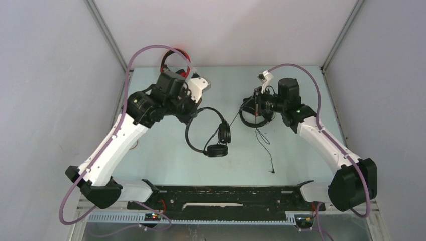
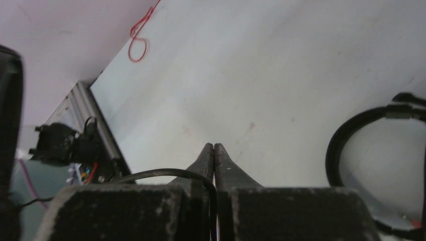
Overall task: Wrap the headphones
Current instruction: Wrap the headphones cable around the headphones.
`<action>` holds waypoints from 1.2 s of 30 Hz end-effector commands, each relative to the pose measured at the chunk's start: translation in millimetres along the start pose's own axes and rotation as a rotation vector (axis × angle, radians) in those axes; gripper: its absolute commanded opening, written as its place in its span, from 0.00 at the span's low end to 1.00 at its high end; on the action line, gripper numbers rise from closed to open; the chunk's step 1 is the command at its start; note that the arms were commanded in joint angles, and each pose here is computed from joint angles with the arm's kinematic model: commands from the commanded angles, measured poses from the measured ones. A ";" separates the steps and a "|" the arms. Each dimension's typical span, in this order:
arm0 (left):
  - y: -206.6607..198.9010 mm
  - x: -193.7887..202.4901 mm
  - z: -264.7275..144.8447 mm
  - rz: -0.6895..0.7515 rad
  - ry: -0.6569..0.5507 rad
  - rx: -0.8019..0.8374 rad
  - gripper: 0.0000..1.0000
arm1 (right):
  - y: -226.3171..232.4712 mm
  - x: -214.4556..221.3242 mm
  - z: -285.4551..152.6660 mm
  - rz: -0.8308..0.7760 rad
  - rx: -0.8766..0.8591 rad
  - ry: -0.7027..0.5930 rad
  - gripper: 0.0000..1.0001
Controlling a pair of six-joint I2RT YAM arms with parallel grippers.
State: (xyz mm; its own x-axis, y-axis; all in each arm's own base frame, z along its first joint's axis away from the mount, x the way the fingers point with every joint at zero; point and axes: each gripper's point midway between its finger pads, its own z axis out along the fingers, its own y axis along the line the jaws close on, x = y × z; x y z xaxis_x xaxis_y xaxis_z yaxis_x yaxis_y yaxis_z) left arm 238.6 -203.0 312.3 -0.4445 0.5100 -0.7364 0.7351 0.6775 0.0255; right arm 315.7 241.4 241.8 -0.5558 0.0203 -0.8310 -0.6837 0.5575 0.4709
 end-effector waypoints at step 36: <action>26.9 19.4 58.7 0.158 0.035 -0.169 0.00 | 91.9 -44.1 -14.1 0.155 -0.258 0.187 0.00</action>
State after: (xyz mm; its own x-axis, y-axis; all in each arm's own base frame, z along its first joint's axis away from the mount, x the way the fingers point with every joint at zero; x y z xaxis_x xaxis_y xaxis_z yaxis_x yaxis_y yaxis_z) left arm 265.4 -209.4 250.0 -0.3647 0.6387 -0.6776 0.7487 0.6337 0.1944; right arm 283.8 270.7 293.0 -0.7606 -0.0950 -0.6423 -0.6102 0.4424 0.6572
